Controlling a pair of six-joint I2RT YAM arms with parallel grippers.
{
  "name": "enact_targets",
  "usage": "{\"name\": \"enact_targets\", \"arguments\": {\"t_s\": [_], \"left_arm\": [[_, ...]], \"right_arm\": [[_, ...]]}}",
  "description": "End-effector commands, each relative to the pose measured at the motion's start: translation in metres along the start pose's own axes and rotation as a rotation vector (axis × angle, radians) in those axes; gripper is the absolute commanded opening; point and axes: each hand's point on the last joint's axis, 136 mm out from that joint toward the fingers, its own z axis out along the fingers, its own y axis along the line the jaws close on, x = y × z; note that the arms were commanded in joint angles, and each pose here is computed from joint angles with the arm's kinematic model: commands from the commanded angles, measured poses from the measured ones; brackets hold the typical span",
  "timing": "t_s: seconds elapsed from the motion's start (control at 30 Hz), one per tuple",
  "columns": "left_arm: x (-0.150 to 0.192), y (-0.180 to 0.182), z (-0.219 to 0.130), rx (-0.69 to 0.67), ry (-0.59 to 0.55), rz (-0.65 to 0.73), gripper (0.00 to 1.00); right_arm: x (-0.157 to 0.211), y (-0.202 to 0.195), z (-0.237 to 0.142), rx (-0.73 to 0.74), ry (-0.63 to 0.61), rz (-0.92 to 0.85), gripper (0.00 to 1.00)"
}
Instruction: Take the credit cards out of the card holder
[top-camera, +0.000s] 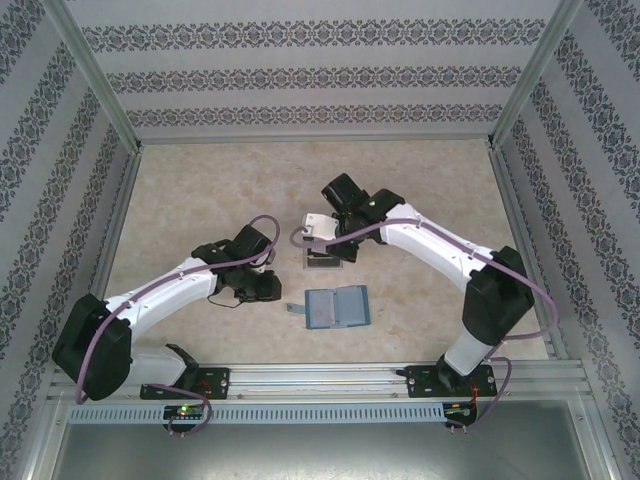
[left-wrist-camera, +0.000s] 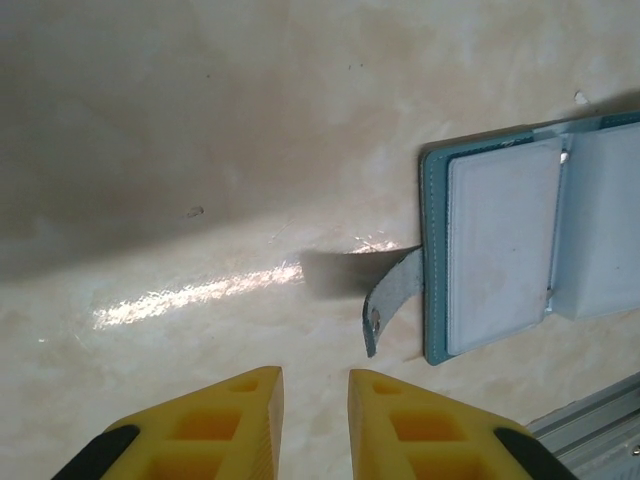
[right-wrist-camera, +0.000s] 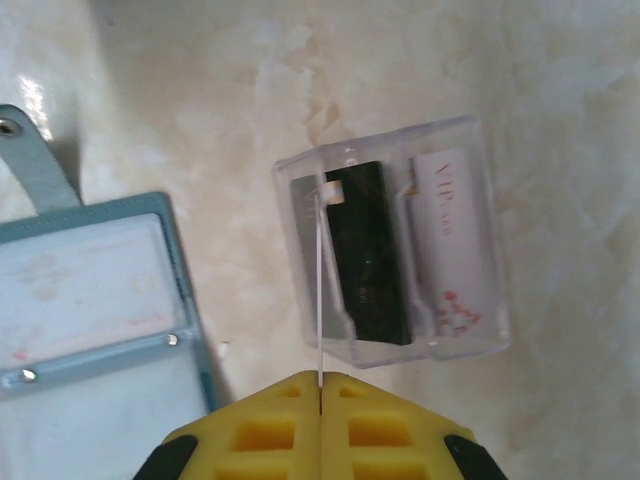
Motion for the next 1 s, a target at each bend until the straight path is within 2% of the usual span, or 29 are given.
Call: {"name": "enact_targets", "arguments": {"t_s": [0.0, 0.5, 0.97], "left_arm": [[0.002, 0.006, -0.003, -0.010, -0.012, -0.025, 0.26], [0.007, 0.012, -0.009, -0.027, -0.018, -0.047, 0.26], [0.009, 0.016, -0.010, -0.032, -0.026, -0.055, 0.26]], "right_arm": [[0.002, -0.003, -0.001, -0.072, 0.035, -0.111, 0.00], [-0.007, -0.040, 0.025, -0.171, 0.067, -0.122, 0.00], [-0.001, -0.034, 0.050, -0.272, 0.078, -0.088, 0.02]]}}
